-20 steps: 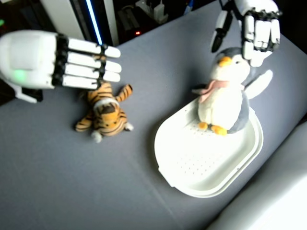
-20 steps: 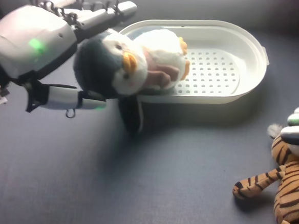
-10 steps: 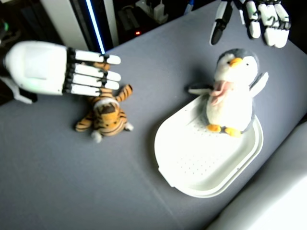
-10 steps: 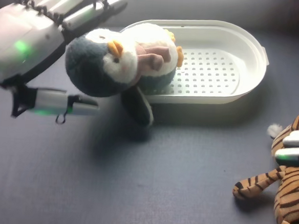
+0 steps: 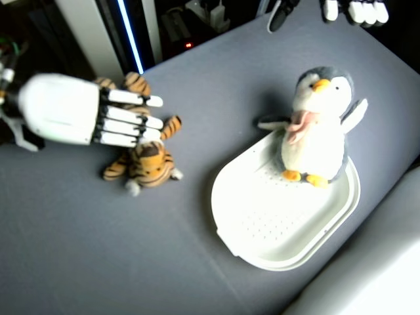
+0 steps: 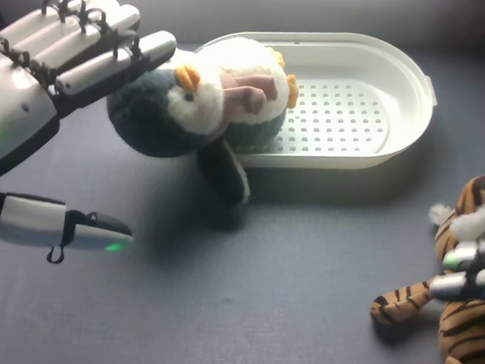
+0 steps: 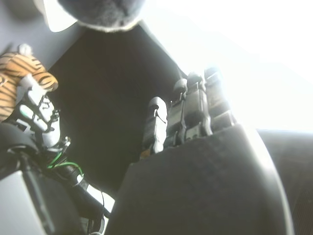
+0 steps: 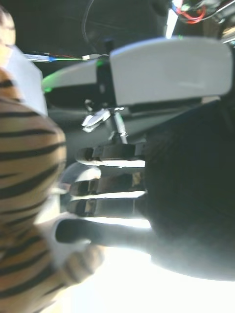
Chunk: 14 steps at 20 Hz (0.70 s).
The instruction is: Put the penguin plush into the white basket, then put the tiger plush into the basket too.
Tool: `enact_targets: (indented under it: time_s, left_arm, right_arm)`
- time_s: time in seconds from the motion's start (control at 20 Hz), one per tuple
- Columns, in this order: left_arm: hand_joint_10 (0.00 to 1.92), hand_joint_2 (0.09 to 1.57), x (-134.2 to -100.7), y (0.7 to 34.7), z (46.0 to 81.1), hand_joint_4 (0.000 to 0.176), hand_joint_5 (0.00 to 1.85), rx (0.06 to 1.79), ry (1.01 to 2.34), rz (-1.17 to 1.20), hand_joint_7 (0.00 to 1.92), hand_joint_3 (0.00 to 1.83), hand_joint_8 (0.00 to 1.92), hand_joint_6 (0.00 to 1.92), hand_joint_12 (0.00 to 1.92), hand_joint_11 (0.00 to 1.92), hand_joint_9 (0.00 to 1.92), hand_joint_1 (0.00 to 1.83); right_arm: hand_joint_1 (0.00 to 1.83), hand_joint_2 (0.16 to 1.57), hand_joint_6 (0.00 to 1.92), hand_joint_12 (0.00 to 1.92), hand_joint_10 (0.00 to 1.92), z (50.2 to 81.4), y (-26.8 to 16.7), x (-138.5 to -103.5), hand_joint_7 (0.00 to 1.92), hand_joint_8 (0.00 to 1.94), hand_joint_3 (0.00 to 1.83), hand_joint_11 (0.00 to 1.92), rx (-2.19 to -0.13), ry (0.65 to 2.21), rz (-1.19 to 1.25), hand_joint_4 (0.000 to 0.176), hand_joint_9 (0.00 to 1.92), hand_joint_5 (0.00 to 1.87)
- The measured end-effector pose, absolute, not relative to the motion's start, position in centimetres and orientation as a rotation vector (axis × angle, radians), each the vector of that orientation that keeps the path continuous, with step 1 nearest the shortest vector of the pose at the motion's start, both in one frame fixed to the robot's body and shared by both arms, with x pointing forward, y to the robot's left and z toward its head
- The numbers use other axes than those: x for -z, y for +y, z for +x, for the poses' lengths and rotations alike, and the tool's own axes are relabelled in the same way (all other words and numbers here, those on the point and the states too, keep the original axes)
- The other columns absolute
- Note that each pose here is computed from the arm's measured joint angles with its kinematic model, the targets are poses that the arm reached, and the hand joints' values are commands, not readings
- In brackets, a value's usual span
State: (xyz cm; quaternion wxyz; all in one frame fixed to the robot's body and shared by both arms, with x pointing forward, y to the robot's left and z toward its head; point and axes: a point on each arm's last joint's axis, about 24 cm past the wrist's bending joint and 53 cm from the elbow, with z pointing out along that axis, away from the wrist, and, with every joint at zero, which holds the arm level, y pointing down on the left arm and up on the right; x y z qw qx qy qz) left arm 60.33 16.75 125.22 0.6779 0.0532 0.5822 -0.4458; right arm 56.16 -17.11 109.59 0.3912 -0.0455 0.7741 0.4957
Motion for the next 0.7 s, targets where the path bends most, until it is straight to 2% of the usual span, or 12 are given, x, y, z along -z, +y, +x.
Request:
enact_targets:
  time_s: [0.05, 0.1, 0.15, 0.2, 0.25, 0.3, 0.35, 0.45, 0.5, 0.55, 0.6, 0.7]
  left_arm:
    - [0.0, 0.78, -125.2, 16.9, 60.4, 0.176, 0.0, 1.003, 1.309, 0.109, 0.0, 0.0, 0.0, 0.0, 0.0, 0.0, 0.0, 0.74]
    - [0.0, 0.78, -125.4, 17.0, 60.5, 0.176, 0.0, 1.004, 1.303, 0.103, 0.0, 0.0, 0.0, 0.0, 0.0, 0.0, 0.0, 0.8]
    - [0.0, 0.78, -125.5, 17.0, 60.4, 0.176, 0.0, 1.006, 1.298, 0.105, 0.0, 0.0, 0.0, 0.0, 0.0, 0.0, 0.0, 0.8]
    - [0.0, 0.78, -125.5, 16.9, 60.4, 0.176, 0.0, 1.007, 1.297, 0.108, 0.0, 0.0, 0.0, 0.0, 0.0, 0.0, 0.0, 0.78]
    - [0.0, 0.79, -125.4, 17.0, 60.3, 0.176, 0.0, 1.006, 1.299, 0.107, 0.0, 0.0, 0.0, 0.0, 0.0, 0.0, 0.0, 0.72]
    - [0.0, 0.8, -125.4, 17.0, 60.4, 0.176, 0.0, 1.006, 1.301, 0.104, 0.0, 0.0, 0.0, 0.0, 0.0, 0.0, 0.0, 0.73]
    - [0.0, 0.8, -125.3, 17.0, 60.3, 0.176, 0.0, 1.008, 1.303, 0.104, 0.0, 0.0, 0.0, 0.0, 0.0, 0.0, 0.0, 0.71]
    - [0.0, 0.8, -125.0, 17.2, 60.2, 0.176, 0.0, 1.015, 1.308, 0.098, 0.0, 0.01, 0.0, 0.0, 0.0, 0.0, 0.0, 0.7]
    - [0.0, 0.81, -124.8, 17.3, 60.2, 0.176, 0.0, 1.015, 1.313, 0.092, 0.0, 0.01, 0.0, 0.0, 0.0, 0.0, 0.0, 0.71]
    - [0.0, 0.81, -124.7, 17.4, 60.2, 0.176, 0.0, 1.013, 1.315, 0.086, 0.0, 0.01, 0.0, 0.0, 0.0, 0.0, 0.0, 0.71]
    - [0.0, 0.8, -124.8, 17.4, 60.2, 0.176, 0.0, 1.016, 1.313, 0.081, 0.0, 0.0, 0.0, 0.0, 0.0, 0.0, 0.0, 0.73]
    - [0.0, 0.8, -125.0, 17.4, 60.1, 0.176, 0.0, 1.024, 1.303, 0.073, 0.0, 0.0, 0.0, 0.0, 0.0, 0.0, 0.0, 0.78]
  right_arm:
    - [1.23, 1.17, 0.0, 0.54, 0.03, 56.3, -16.7, -109.2, 0.52, 0.01, 0.0, 0.4, -1.252, 1.972, -0.132, 0.068, 0.71, 0.52]
    - [1.24, 1.18, 0.02, 0.88, 0.13, 56.6, -16.3, -109.3, 0.65, 0.04, 0.0, 0.4, -1.256, 1.962, -0.139, 0.037, 0.82, 0.65]
    - [1.15, 1.28, 1.04, 1.3, 0.83, 56.8, -16.2, -109.3, 0.64, 1.34, 0.0, 0.44, -1.253, 1.958, -0.14, 0.0, 0.67, 0.66]
    - [1.13, 1.35, 1.31, 1.72, 1.67, 56.9, -16.2, -109.1, 0.55, 1.78, 0.0, 0.46, -1.249, 1.961, -0.141, 0.0, 0.48, 0.6]
    - [1.13, 1.34, 1.35, 1.88, 1.87, 57.2, -16.2, -109.2, 0.54, 1.84, 0.0, 0.58, -1.248, 1.954, -0.137, 0.0, 0.49, 0.64]
    - [1.14, 1.32, 1.32, 1.84, 1.9, 57.6, -16.0, -109.5, 0.57, 1.78, 0.0, 0.62, -1.248, 1.94, -0.14, 0.0, 0.5, 0.69]
    - [1.24, 1.34, 1.53, 1.75, 1.81, 57.9, -16.0, -109.9, 0.49, 1.73, 0.01, 0.62, -1.241, 1.924, -0.147, 0.0, 0.57, 0.57]
    - [1.24, 1.4, 1.74, 1.81, 1.87, 59.1, -16.6, -110.9, 0.39, 1.78, 0.01, 0.59, -1.217, 1.864, -0.111, 0.0, 0.51, 0.49]
    - [1.25, 1.38, 1.72, 1.8, 1.83, 59.7, -17.0, -111.5, 0.41, 1.74, 0.0, 0.58, -1.21, 1.834, -0.091, 0.0, 0.52, 0.53]
    - [1.55, 1.28, 1.66, 1.64, 1.8, 60.4, -17.5, -112.4, 0.49, 1.68, 0.0, 0.61, -1.205, 1.788, -0.05, 0.0, 0.54, 0.51]
    - [1.34, 1.31, 1.54, 1.62, 1.73, 61.0, -17.8, -113.6, 0.54, 1.62, 0.0, 0.58, -1.211, 1.734, -0.025, 0.0, 0.58, 0.61]
    - [1.18, 1.3, 1.34, 1.75, 1.68, 62.1, -18.1, -117.2, 0.54, 1.66, 0.0, 0.64, -1.23, 1.572, 0.002, 0.0, 0.55, 0.75]
